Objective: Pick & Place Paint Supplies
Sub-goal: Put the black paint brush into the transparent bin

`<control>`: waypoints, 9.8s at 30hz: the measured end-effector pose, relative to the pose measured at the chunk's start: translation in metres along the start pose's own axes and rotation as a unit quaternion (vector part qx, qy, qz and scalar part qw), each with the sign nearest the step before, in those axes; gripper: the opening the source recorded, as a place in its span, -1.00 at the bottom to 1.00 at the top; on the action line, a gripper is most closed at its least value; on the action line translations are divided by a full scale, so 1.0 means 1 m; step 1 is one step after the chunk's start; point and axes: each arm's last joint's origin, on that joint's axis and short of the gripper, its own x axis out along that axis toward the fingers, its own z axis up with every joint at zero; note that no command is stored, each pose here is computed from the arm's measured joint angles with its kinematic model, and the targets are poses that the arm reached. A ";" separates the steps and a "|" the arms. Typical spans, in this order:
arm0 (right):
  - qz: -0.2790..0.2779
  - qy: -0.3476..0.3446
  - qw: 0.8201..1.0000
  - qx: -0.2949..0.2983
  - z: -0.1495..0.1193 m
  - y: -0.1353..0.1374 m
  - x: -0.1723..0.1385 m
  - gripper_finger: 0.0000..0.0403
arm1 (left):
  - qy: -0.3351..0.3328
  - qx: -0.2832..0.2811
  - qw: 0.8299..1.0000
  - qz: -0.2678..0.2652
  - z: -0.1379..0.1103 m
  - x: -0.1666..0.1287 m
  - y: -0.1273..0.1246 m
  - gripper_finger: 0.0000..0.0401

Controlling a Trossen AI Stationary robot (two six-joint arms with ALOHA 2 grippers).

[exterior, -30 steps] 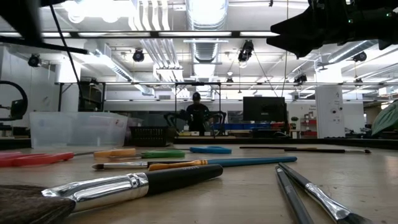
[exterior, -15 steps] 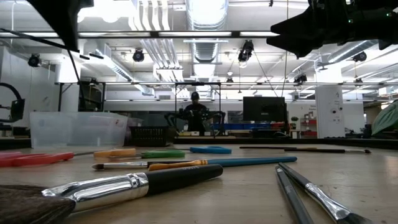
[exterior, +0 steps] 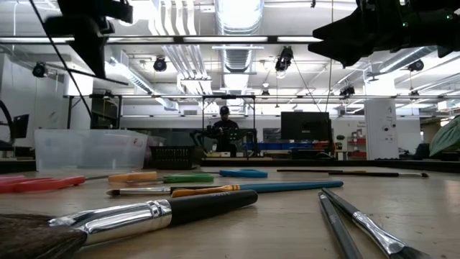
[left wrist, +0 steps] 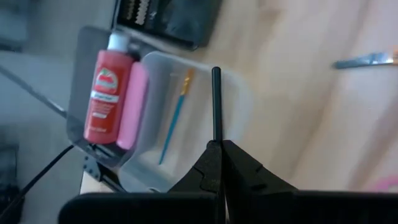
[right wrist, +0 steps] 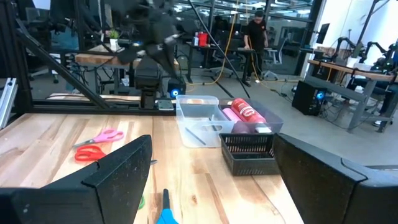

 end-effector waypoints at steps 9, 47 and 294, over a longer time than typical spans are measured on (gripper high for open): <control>0.000 0.001 1.000 0.000 0.000 0.000 0.000 0.64 | 0.025 -0.019 0.999 0.007 0.003 0.055 0.036 -0.98; 0.000 0.001 1.000 0.000 0.000 0.000 0.000 0.64 | -0.004 0.076 0.995 -0.066 -0.012 0.130 0.046 -0.98; 0.000 0.001 1.000 0.000 0.000 0.000 0.000 0.64 | -0.097 -0.004 0.992 0.080 -0.041 0.009 -0.036 -0.97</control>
